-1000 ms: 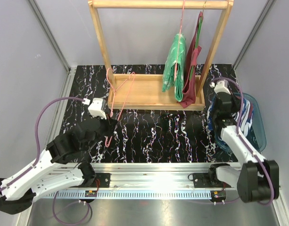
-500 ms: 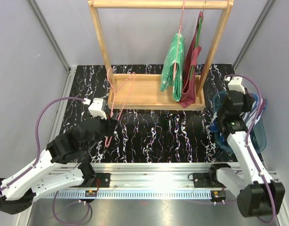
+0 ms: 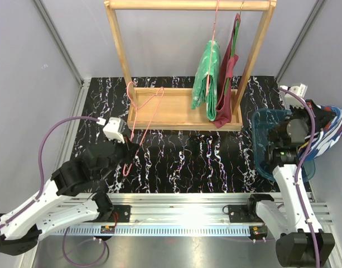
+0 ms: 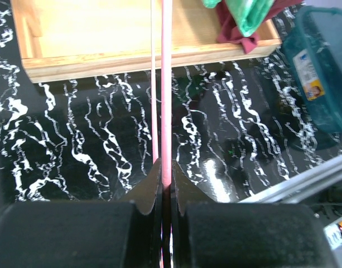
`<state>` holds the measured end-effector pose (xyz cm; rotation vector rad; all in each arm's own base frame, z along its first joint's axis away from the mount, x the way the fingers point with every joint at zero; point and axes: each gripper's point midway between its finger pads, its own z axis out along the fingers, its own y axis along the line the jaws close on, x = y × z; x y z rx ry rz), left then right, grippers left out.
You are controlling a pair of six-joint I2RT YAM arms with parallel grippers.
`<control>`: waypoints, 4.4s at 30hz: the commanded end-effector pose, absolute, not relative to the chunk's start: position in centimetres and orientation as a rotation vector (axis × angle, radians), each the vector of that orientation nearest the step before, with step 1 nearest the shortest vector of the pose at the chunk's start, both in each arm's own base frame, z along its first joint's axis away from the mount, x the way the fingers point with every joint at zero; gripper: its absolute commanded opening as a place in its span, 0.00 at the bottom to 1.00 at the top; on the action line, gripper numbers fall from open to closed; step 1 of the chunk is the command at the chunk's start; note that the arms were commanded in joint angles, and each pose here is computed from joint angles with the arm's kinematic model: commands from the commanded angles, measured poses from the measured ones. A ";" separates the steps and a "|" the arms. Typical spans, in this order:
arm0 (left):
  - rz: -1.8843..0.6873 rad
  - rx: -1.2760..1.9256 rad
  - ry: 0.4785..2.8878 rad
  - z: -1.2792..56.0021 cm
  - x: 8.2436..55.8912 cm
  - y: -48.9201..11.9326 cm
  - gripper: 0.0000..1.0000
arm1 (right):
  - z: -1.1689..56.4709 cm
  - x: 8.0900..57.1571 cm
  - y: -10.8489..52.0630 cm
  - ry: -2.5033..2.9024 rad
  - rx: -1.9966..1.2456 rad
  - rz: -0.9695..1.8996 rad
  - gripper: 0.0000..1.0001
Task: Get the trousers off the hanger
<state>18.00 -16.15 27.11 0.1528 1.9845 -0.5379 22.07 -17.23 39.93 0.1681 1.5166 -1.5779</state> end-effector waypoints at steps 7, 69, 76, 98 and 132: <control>-0.728 0.174 1.914 28.4 16.0 -16.6 0.00 | 33.7 22.2 -17.5 1.565 -0.017 -1.565 0.00; -0.608 0.128 1.889 31.2 16.1 -13.4 0.00 | 3.9 33.0 -12.5 2.605 0.911 -0.296 0.99; -0.555 0.089 1.883 31.9 17.4 -13.6 0.00 | 16.6 35.1 -13.4 2.242 0.906 -0.203 0.99; -0.205 0.187 1.689 41.3 28.6 -19.0 0.00 | 35.4 24.5 -0.4 1.783 0.366 0.343 0.99; -0.343 0.029 1.838 42.5 42.5 -16.2 0.60 | 39.7 18.9 6.3 1.657 0.132 0.564 0.99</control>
